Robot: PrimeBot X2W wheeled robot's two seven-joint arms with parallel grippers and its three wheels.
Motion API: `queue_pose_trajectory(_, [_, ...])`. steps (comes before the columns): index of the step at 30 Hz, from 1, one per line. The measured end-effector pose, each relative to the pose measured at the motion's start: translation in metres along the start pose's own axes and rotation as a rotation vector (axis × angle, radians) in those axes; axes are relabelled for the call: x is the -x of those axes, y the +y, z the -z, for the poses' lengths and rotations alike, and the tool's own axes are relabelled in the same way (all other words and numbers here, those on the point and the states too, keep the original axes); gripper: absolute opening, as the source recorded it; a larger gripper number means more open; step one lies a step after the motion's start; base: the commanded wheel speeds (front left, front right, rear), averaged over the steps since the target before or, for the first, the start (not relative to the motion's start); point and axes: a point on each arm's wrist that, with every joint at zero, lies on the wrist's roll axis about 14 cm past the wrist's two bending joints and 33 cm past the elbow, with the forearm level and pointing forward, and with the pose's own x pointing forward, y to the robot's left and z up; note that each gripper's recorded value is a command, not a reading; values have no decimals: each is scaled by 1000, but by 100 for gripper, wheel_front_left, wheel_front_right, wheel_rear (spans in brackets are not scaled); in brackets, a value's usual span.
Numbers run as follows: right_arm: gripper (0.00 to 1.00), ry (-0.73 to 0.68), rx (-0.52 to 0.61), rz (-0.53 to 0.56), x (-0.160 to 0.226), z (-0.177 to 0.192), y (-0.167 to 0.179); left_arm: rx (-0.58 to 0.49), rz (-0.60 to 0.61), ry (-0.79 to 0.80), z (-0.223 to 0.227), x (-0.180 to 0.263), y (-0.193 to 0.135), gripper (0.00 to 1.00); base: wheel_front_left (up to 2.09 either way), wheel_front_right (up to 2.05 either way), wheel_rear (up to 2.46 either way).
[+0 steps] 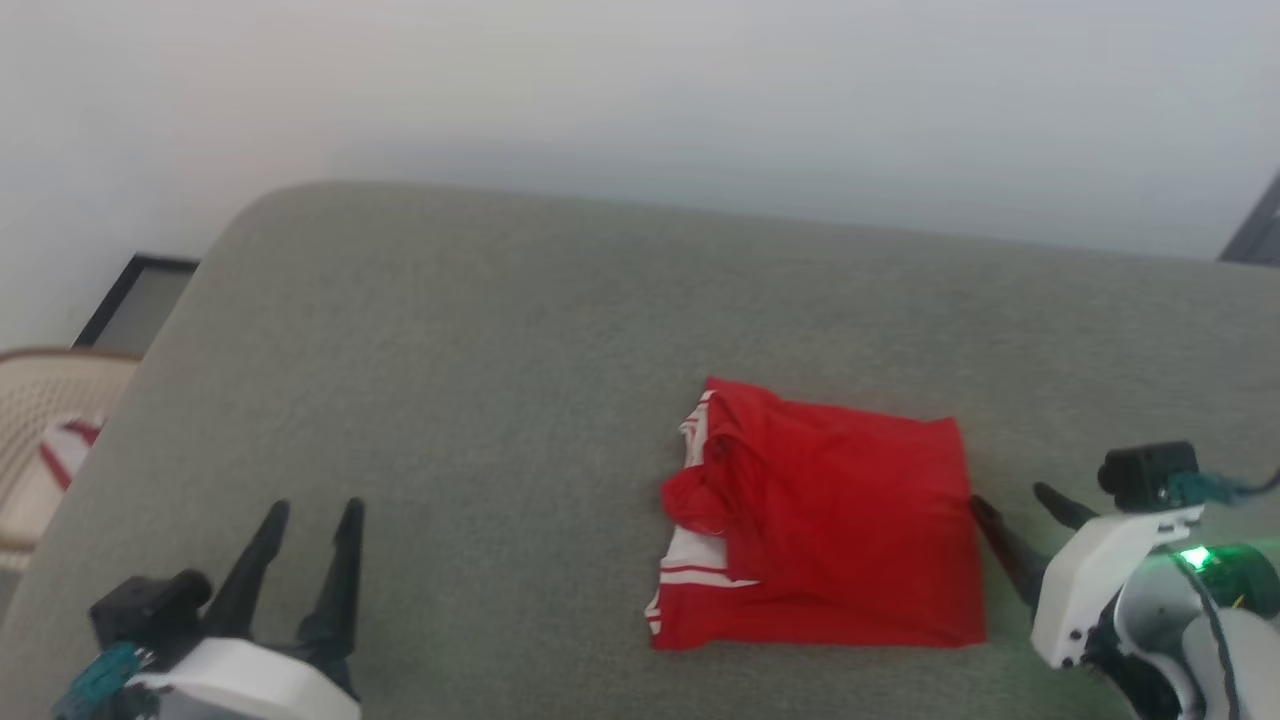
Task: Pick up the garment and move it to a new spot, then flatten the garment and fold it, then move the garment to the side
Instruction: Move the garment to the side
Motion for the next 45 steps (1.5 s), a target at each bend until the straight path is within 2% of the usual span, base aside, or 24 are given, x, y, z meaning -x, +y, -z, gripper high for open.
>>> queue_pose_trajectory(5, [100, 173, -21, -4, -24, 24, -5, 1, -15, 22, 8, -4, 2, 100, 0, 0, 0])
queue_pose_trajectory(10, [100, 326, -32, -43, -42, 47, 4, 0, -29, 47, 18, -9, 3, 100, 0, 0, 0])
queue_pose_trajectory(16, [100, 436, -1, -76, -55, 59, 9, 5, -40, 66, 26, -14, 5, 100, 0, 0, 0])
queue_pose_trajectory(17, [65, 446, 15, -79, -57, 59, 9, 2, -42, 69, 27, -15, 5, 100, 0, 0, 0])
queue_pose_trajectory(18, [0, 455, 31, -79, -58, 60, 8, 1, -44, 70, 28, -16, 6, 100, 0, 0, 0])
queue_pose_trajectory(26, [0, 447, 60, -79, -60, 52, 5, 6, -45, 80, 33, -20, 7, 100, 0, 0, 0])
queue_pose_trajectory(29, [0, 426, 75, -51, -58, 43, -7, 5, -28, 75, 33, -26, 3, 100, 0, 0, 0])
queue_pose_trajectory(35, [0, 396, 103, 60, -46, 24, -54, -5, 42, 80, 36, -46, -16, 100, 0, 0, 0])
queue_pose_trajectory(45, [0, 340, 138, 276, -10, -12, -144, -28, 263, 88, 47, -103, -81, 100, 0, 0, 0])
